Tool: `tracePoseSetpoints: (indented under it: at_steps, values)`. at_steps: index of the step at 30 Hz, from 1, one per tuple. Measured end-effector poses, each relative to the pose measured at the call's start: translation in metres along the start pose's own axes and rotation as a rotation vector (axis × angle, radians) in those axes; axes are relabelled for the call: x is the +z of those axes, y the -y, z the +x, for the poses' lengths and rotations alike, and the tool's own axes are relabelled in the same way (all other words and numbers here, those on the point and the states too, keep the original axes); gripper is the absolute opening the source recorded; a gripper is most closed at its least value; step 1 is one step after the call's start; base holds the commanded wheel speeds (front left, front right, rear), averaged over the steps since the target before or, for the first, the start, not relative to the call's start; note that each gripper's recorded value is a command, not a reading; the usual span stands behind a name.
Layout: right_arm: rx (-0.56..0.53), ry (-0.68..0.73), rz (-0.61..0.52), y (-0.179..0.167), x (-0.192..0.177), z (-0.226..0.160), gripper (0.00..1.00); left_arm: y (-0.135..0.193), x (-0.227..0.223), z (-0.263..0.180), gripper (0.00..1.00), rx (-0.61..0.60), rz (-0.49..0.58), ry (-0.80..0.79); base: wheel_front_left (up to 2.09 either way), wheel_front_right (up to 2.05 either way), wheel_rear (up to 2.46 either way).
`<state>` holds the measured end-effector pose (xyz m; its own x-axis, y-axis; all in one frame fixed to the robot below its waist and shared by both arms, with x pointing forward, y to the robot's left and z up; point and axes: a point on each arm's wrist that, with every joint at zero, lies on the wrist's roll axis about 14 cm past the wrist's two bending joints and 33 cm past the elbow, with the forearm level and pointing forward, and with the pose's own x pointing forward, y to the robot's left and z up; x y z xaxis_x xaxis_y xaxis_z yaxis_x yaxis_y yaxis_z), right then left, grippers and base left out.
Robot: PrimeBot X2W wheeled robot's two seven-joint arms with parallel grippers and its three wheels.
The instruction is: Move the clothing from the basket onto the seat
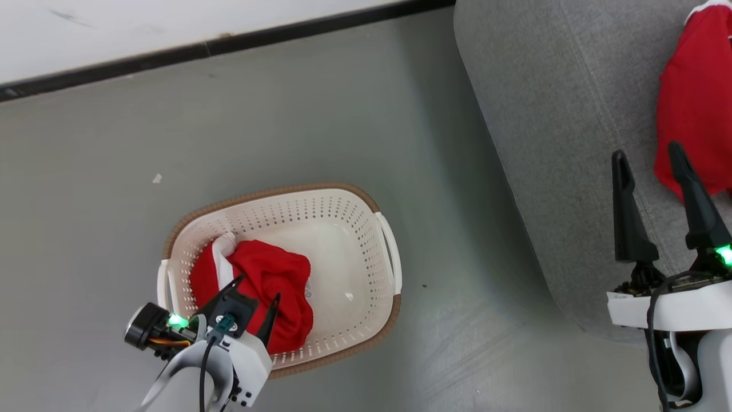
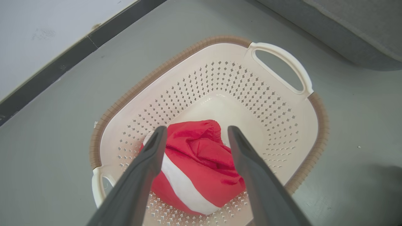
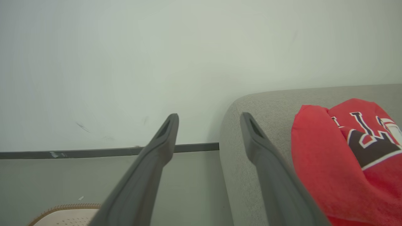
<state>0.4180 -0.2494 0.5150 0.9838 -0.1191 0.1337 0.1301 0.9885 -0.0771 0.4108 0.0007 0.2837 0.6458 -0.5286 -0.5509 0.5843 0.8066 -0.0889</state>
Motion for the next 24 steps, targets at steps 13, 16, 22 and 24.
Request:
tracePoseSetpoints:
  at_steps: [13,16,22,24]
  values:
    - [-0.017,-0.018,-0.019,0.005,-0.021,0.026,1.00,0.007,-0.027,0.042,1.00,-0.071,0.046,-0.061,0.00,0.00,0.00]
    - [-0.015,-0.020,-0.025,0.005,-0.025,0.031,1.00,0.010,-0.035,0.050,1.00,-0.086,0.057,-0.081,0.00,0.00,0.00]
    - [-0.021,-0.025,-0.039,0.008,-0.032,0.039,1.00,0.006,-0.056,0.064,1.00,-0.087,0.065,-0.138,0.00,0.00,0.00]
    - [-0.023,-0.027,-0.047,0.009,-0.034,0.041,1.00,0.001,-0.063,0.069,1.00,-0.079,0.068,-0.157,0.00,0.00,0.00]
